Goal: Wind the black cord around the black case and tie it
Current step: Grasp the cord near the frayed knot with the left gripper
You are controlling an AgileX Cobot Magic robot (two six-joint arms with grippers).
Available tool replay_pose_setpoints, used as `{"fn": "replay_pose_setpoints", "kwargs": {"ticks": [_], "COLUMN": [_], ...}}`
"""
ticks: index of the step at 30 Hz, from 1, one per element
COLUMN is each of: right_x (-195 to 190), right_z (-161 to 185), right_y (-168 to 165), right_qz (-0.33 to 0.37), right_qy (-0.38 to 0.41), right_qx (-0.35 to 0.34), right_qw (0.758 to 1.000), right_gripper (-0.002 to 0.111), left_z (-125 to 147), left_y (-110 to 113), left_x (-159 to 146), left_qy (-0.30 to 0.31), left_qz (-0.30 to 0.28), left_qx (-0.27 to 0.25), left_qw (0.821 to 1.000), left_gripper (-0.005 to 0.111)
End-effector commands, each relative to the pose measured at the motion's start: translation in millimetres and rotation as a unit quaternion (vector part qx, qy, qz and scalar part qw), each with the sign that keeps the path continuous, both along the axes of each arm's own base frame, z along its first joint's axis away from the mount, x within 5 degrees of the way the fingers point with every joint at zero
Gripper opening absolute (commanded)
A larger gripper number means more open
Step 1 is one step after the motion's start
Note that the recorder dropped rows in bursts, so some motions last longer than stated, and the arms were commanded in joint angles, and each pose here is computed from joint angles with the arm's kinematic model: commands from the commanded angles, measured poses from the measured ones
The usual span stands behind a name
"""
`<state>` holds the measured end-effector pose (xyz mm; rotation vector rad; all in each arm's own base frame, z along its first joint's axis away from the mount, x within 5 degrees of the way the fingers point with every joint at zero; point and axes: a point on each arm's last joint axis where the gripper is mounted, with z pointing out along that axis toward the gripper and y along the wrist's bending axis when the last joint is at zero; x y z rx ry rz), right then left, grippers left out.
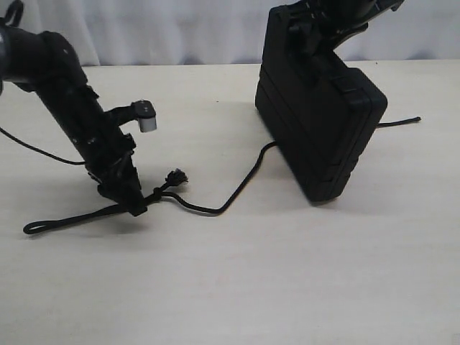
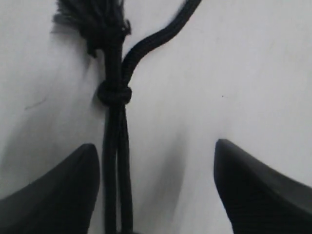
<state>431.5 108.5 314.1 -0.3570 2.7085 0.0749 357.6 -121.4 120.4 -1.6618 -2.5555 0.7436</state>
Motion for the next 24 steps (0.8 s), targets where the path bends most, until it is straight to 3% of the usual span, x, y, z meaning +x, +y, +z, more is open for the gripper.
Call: {"fn": "replay_pose_setpoints", "kwargs": {"ticks": [1, 4, 6, 7, 9, 13, 14, 15, 16, 17, 18, 19, 22, 24], "right_x": [-0.2, -0.2, -0.2, -0.2, -0.2, -0.2, -0.2, -0.2, -0.2, -0.2, -0.2, -0.2, -0.2, -0.2], "right_z": [1.2, 1.2, 1.2, 1.2, 1.2, 1.2, 1.2, 1.2, 1.2, 1.2, 1.2, 1.2, 1.2, 1.2], "right_y": [1.0, 1.0, 1.0, 1.0, 1.0, 1.0, 1.0, 1.0, 1.0, 1.0, 1.0, 1.0, 1.0, 1.0], "right_qz": [0.008, 0.008, 0.008, 0.008, 0.008, 0.009, 0.009, 0.01, 0.01, 0.01, 0.01, 0.01, 0.01, 0.012], "right_qy": [-0.003, -0.003, -0.003, -0.003, -0.003, -0.003, -0.003, -0.003, -0.003, -0.003, -0.003, -0.003, -0.003, -0.003], "right_qx": [0.001, 0.001, 0.001, 0.001, 0.001, 0.001, 0.001, 0.0, 0.0, 0.0, 0.0, 0.0, 0.0, -0.001], "right_qw": [1.0, 1.0, 1.0, 1.0, 1.0, 1.0, 1.0, 1.0, 1.0, 1.0, 1.0, 1.0, 1.0, 1.0], "right_gripper": [0.004, 0.004, 0.004, 0.004, 0.004, 0.004, 0.004, 0.004, 0.004, 0.004, 0.004, 0.004, 0.004, 0.004], "left_z": [-4.2, -8.3, -11.3, -11.2, -11.0, -10.9, -10.3, -9.5, -7.8, -7.3, -6.7, -6.7, -7.6, -7.6], "left_y": [-21.8, -34.2, -46.1, -53.4, -56.7, -56.9, -54.7, -50.8, -43.1, -38.8, -26.5, -20.8, 11.5, 20.4], "left_x": [-0.3, -2.8, -1.7, 0.1, 3.2, 4.8, 9.7, 15.4, 25.6, 29.3, 35.9, 38.0, 44.1, 43.3], "left_qy": [-0.07, -0.102, -0.134, -0.153, -0.175, -0.186, -0.191, -0.198, -0.194, -0.187, -0.169, -0.159, -0.053, 0.008], "left_qz": [-0.029, -0.055, -0.028, 0.01, 0.031, 0.042, 0.108, 0.156, 0.273, 0.318, 0.396, 0.425, 0.589, 0.628], "left_qx": [0.051, 0.1, 0.128, 0.134, 0.139, 0.148, 0.151, 0.147, 0.129, 0.121, 0.113, 0.112, 0.095, 0.081], "left_qw": [0.996, 0.988, 0.982, 0.979, 0.974, 0.97, 0.964, 0.957, 0.933, 0.921, 0.895, 0.884, 0.801, 0.774], "left_gripper": [0.062, 0.062, 0.061, 0.056, 0.043, 0.01, 0.0, 0.0, 0.0, 0.0, 0.0, 0.0, 0.0, 0.0]}}
